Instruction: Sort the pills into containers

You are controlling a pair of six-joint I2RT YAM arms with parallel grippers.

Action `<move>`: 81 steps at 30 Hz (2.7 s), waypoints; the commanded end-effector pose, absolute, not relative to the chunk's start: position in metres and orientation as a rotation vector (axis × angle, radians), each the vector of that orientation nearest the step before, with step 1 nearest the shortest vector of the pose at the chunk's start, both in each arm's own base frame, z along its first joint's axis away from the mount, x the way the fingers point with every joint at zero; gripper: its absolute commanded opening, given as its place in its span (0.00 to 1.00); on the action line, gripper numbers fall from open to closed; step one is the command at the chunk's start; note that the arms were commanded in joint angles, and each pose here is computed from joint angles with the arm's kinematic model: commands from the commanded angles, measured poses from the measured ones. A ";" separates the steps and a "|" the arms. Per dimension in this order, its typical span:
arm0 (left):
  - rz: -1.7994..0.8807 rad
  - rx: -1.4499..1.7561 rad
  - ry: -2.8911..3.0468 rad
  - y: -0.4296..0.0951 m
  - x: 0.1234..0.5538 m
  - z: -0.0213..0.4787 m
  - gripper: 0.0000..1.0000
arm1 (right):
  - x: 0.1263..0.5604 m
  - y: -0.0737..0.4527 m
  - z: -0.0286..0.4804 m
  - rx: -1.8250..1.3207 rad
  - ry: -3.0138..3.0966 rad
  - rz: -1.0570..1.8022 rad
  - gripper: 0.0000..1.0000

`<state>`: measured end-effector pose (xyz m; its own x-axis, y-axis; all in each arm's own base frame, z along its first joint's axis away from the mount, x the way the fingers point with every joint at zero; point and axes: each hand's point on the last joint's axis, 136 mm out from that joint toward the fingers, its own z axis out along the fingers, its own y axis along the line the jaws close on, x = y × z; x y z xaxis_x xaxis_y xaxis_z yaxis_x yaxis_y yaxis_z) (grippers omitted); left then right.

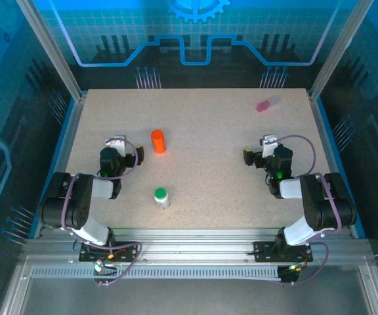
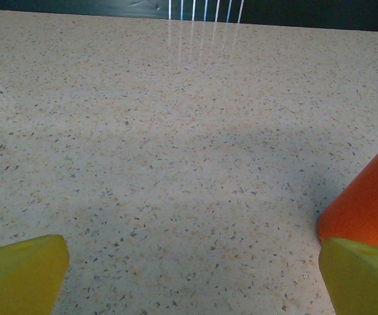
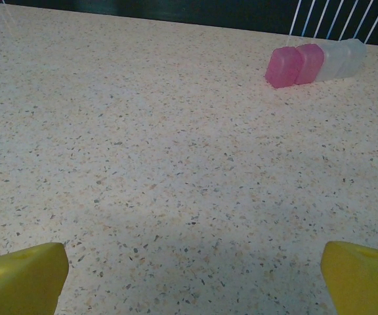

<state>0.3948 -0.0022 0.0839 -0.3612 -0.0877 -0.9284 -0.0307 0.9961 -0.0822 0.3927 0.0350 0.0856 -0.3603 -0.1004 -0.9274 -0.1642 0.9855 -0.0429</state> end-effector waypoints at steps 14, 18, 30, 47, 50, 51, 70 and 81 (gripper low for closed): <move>-0.014 -0.123 1.858 0.006 0.392 0.113 0.99 | 0.399 0.030 0.100 -0.149 1.906 -0.031 1.00; 0.107 -0.359 1.890 0.033 0.377 0.141 0.99 | 0.396 0.014 0.116 -0.046 1.903 -0.148 1.00; -0.208 -0.715 1.814 0.027 0.361 0.178 0.99 | 0.411 0.014 0.174 0.137 2.067 -0.160 1.00; -0.490 -0.519 2.095 -0.067 0.327 0.264 0.99 | 0.590 -0.048 0.151 0.473 2.300 -0.032 1.00; -0.502 -0.469 2.147 -0.072 0.311 0.266 0.99 | 0.607 -0.064 0.129 0.626 2.316 -0.020 1.00; -0.515 -0.452 2.154 -0.074 0.305 0.266 0.99 | 0.613 -0.067 0.124 0.657 2.317 -0.004 1.00; -0.559 -0.442 2.130 -0.076 0.290 0.260 0.99 | 0.661 -0.091 0.054 0.766 2.310 -0.006 0.87; -0.570 -0.448 2.140 -0.078 0.291 0.252 0.99 | 0.667 -0.080 0.050 0.781 2.310 0.134 0.53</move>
<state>0.2934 -0.0717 0.2538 -0.5600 -0.5039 -0.6577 -0.1350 0.8387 -0.5276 0.6638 -0.0765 0.0502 -0.5948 0.5467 -0.5894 0.5035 0.8249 0.2570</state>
